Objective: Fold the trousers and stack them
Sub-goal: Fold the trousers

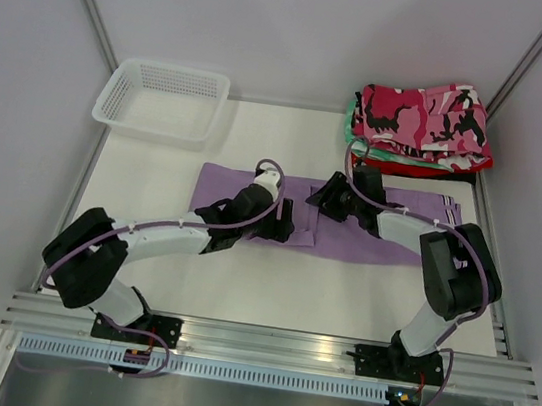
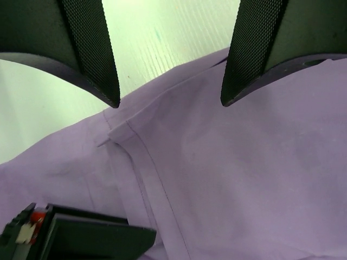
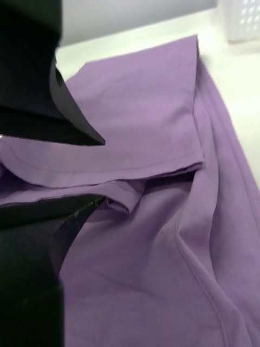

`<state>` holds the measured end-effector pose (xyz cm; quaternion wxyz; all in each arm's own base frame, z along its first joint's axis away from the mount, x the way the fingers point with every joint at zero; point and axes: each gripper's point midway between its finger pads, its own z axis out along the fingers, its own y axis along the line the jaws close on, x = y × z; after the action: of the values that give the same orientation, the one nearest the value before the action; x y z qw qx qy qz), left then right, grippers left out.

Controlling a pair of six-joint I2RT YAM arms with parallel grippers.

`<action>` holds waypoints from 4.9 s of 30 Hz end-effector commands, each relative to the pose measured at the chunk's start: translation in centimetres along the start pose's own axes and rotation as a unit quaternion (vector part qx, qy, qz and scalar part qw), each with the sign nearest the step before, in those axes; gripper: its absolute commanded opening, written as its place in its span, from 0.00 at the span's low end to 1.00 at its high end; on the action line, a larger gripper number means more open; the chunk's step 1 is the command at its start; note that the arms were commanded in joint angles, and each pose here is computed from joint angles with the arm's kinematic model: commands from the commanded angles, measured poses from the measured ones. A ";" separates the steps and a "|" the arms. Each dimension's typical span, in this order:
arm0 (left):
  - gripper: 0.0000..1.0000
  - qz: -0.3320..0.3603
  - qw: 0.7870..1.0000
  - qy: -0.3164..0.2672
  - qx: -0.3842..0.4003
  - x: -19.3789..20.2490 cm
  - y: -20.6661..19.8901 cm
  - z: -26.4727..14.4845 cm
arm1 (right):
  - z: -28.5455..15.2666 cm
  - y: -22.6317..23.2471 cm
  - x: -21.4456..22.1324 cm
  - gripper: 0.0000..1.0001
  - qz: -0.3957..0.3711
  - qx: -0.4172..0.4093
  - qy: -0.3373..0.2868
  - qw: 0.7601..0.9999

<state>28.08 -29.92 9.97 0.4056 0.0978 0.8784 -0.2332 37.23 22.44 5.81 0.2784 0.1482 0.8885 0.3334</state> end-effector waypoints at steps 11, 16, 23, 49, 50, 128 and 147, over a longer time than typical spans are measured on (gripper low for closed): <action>0.75 0.067 0.994 0.007 0.090 -0.4 -3.7 2.8 | 0.6 0.6 -1.0 0.30 -0.026 -0.006 -0.022 0.999; 0.72 0.065 0.993 0.021 0.097 0.4 -3.9 3.7 | 0.3 -1.0 -0.5 0.16 -0.035 0.028 -0.020 0.999; 0.35 0.073 0.993 0.032 0.087 1.3 -3.5 4.5 | 0.3 -1.6 -0.4 0.00 -0.046 0.034 -0.020 0.998; 0.02 0.024 0.995 -0.005 0.097 0.4 -3.7 2.6 | 3.8 1.3 -5.0 0.00 -0.092 0.031 -0.036 0.995; 0.04 0.020 0.996 0.007 0.091 1.3 -3.4 3.1 | 3.5 1.2 -4.9 0.00 -0.093 0.031 -0.033 0.995; 0.02 -0.049 0.952 -0.183 -0.239 -24.9 16.5 -23.1 | -15.9 -6.7 -6.0 0.96 -0.055 0.158 -0.109 0.980; 0.02 0.028 0.987 -0.056 -0.151 -13.5 -9.3 5.9 | -19.4 -15.2 -9.1 0.98 0.070 0.213 -0.186 0.957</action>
<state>36.45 -35.59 18.55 0.4506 0.0799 0.8891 -0.0019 30.51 -2.98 8.73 0.3353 0.3353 0.8757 0.0917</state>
